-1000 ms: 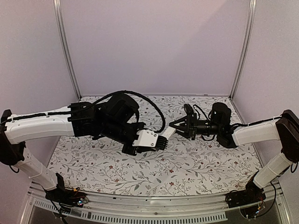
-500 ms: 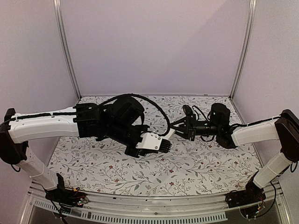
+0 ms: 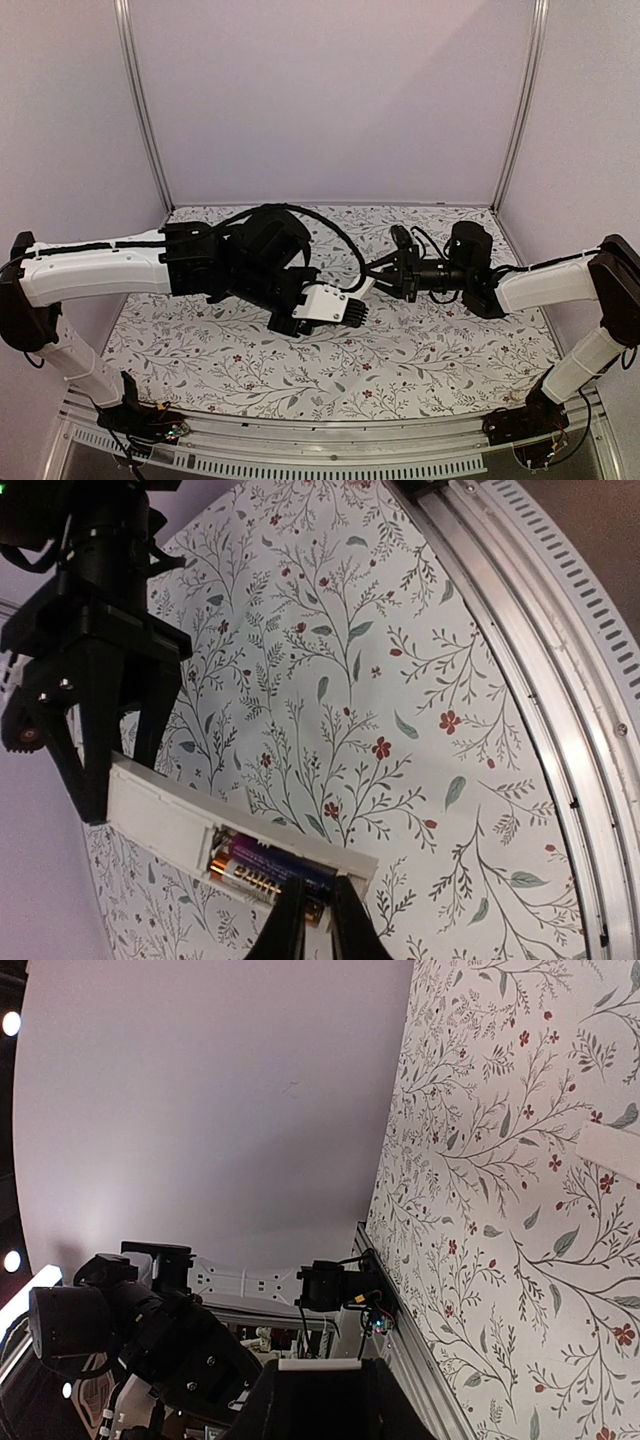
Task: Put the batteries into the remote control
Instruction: Load the battery into the battery compartment.
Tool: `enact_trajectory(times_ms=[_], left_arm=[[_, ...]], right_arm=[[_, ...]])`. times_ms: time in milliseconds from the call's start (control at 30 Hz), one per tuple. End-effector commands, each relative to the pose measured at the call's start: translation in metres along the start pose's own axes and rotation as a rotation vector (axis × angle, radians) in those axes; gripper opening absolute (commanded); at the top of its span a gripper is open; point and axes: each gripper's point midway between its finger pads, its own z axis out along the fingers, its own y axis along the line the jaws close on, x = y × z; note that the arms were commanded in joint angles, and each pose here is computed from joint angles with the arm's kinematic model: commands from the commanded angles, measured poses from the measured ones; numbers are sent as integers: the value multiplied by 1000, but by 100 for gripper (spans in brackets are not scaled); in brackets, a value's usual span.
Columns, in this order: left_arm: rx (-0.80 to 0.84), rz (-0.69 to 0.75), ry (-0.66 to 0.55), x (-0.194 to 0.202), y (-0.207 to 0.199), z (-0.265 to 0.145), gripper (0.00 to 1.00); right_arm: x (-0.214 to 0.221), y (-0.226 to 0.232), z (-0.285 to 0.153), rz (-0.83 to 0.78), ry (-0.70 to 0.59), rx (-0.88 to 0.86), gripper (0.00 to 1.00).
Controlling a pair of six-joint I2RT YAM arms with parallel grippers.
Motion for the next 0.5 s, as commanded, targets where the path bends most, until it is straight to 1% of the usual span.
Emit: enact_trajectory(times_ms=[0,467], left_arm=[[-6,8,9,0,1,6,10],[-6,-8,29,8,3,14,7]], right_arm=[[-1,22,4,-40,15,-50,0],[4,39,6,-68,31,-93,0]])
